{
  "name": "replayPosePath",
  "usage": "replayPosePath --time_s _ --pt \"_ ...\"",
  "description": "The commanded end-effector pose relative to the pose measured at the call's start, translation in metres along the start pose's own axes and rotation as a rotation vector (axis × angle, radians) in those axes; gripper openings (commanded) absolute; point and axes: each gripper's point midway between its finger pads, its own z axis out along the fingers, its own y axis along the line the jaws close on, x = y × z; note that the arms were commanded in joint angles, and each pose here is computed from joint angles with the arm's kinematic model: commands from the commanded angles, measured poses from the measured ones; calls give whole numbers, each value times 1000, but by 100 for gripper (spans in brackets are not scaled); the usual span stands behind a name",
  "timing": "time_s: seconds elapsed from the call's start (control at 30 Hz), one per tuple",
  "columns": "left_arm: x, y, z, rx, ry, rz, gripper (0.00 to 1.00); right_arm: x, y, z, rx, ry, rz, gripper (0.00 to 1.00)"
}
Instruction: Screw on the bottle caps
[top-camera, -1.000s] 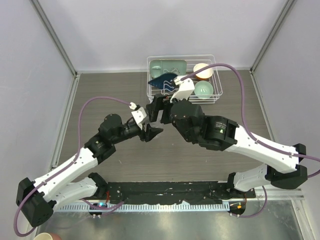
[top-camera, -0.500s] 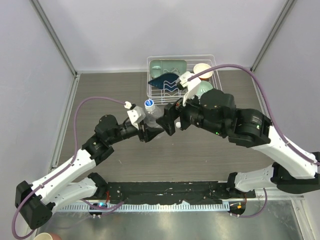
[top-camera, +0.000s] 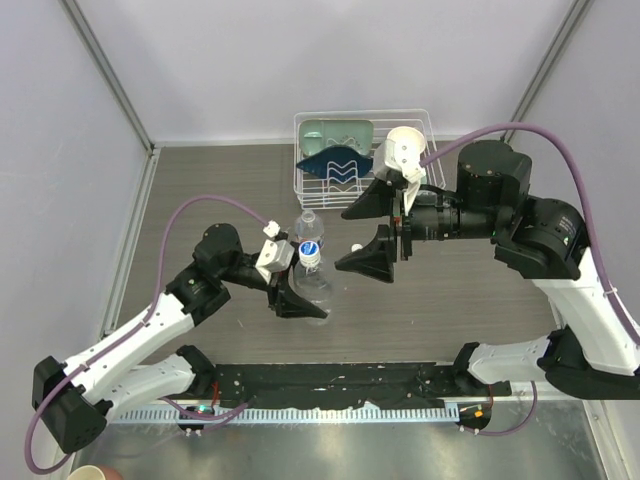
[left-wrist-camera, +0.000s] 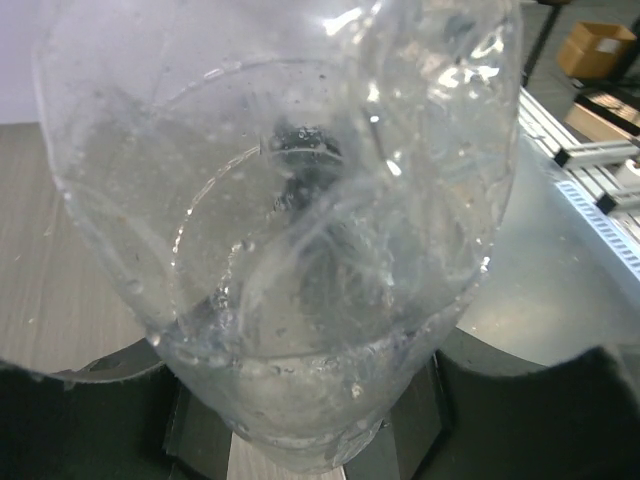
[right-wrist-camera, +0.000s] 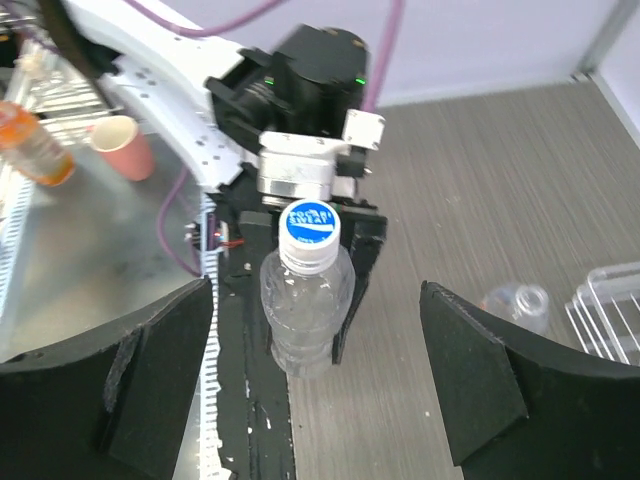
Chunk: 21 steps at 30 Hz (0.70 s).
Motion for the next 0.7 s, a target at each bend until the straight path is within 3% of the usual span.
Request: replayPosePath --time_s 0.0,0.27,0.67 --pt "-14 -29 -1 178 -5 68 0 -17 29 3 -224 -46 -75 88" --pt "-15 -36 0 236 -1 71 0 -16 34 23 -360 -46 -69 85" --pt "-14 -37 1 237 -5 81 0 -11 36 41 -443 -62 -47 72"
